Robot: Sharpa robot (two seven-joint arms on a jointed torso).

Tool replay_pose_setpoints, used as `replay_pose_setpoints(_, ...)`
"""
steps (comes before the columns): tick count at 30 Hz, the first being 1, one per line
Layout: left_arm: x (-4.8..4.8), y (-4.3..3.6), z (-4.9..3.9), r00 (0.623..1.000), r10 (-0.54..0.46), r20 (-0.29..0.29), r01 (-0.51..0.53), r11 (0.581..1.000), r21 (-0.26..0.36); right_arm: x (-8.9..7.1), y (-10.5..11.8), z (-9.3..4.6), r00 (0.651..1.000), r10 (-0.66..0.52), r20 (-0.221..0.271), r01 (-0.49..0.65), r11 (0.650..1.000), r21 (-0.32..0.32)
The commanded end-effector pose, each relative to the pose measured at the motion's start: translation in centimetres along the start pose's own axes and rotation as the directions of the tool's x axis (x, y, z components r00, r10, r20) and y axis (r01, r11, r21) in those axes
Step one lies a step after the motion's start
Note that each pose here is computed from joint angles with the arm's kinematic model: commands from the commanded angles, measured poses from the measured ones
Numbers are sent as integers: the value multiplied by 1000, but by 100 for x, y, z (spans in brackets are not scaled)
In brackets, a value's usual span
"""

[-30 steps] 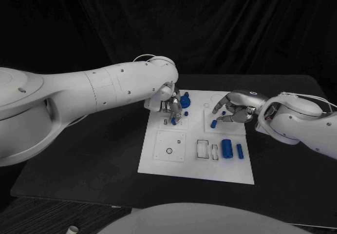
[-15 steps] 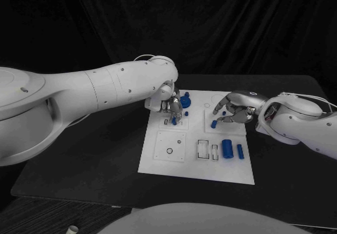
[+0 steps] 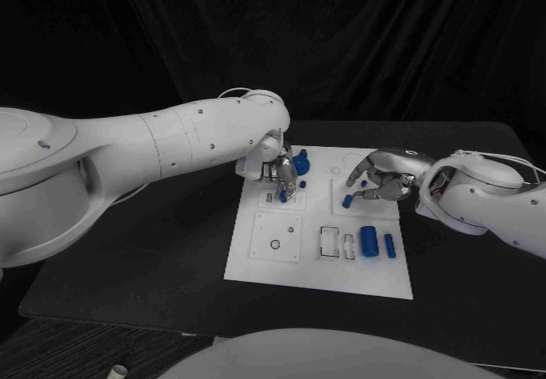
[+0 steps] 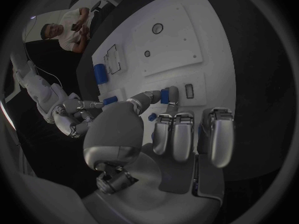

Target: Assemble the parts on the task board

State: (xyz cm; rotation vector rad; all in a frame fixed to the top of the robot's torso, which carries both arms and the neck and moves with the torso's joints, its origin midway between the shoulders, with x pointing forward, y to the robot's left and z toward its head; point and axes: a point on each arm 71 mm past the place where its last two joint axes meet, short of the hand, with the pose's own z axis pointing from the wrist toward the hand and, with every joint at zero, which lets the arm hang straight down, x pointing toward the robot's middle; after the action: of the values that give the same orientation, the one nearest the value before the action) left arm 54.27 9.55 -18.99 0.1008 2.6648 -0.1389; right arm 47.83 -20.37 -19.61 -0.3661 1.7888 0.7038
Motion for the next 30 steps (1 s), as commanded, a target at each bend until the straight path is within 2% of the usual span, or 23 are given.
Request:
replay_pose_setpoints(1,7,7,-6,1000,3,-15,-4,999,-41,20,-10,0,1000,-4,-14,4,1000,18)
replay_pose_setpoints(13,5,35,-6,1000,1,-18,-2,999,-44,26,-19,-2,1000,-3,-24,4,1000,23)
replay_pose_setpoints(30,20,28,-24,1000,11,-23,-12,999,-39,38,-20,7,999,-3,-38,4,1000,28)
